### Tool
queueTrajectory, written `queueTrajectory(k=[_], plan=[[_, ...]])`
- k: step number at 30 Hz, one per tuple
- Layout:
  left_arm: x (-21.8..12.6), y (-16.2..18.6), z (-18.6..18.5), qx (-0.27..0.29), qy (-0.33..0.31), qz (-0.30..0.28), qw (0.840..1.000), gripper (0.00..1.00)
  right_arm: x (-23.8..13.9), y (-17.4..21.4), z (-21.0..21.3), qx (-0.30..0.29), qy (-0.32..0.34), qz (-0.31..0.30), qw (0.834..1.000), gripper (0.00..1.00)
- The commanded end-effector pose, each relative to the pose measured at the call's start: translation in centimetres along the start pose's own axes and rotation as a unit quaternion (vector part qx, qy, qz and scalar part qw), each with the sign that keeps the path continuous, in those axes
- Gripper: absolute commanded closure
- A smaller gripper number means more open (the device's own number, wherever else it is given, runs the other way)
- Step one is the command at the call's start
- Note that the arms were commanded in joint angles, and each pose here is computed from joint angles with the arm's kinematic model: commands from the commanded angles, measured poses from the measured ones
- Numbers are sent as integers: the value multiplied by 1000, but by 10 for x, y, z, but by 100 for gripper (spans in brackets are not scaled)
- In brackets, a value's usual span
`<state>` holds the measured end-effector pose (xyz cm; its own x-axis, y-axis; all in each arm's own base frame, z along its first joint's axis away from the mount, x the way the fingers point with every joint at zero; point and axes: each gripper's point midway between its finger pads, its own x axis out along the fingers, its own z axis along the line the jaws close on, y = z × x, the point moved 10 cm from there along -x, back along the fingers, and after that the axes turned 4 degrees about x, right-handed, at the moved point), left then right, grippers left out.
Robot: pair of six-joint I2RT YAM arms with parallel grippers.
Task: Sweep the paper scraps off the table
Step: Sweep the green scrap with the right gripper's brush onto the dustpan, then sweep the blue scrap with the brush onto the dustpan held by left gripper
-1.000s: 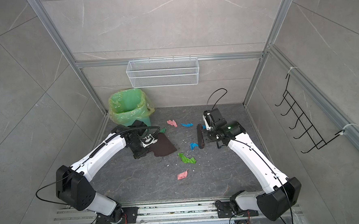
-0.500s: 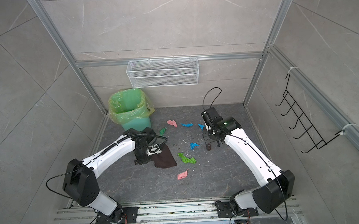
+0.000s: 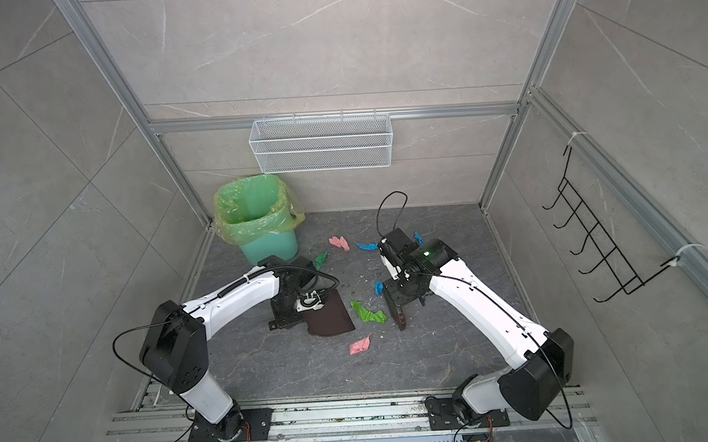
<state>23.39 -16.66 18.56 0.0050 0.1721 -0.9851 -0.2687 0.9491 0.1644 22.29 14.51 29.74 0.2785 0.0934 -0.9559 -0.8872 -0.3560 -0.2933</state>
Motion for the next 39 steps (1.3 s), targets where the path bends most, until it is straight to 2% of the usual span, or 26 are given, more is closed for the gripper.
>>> queueTrajectory(k=[1,6,20,30,35,39], plan=[[-6,-4,-3,10,9,-21,1000,100,10,-4,12,10,-58,0,998,100],[0,-8,-4,9,1,-49,999,100,14,-12,19,13,-90,-12,996,100],[20,-15,-5,-1,-6,-63,998,100,6,-18,35,10,-192,-46,980,100],[19,-20,-4,-23,-26,-127,991,100,-24,-14,27,-10,-192,-112,975,100],[19,-24,-2,-43,-28,-141,989,100,-39,-21,4,4,-107,-144,984,100],[24,-27,-2,-57,-22,-145,988,100,-49,-34,-19,15,21,-167,986,100]])
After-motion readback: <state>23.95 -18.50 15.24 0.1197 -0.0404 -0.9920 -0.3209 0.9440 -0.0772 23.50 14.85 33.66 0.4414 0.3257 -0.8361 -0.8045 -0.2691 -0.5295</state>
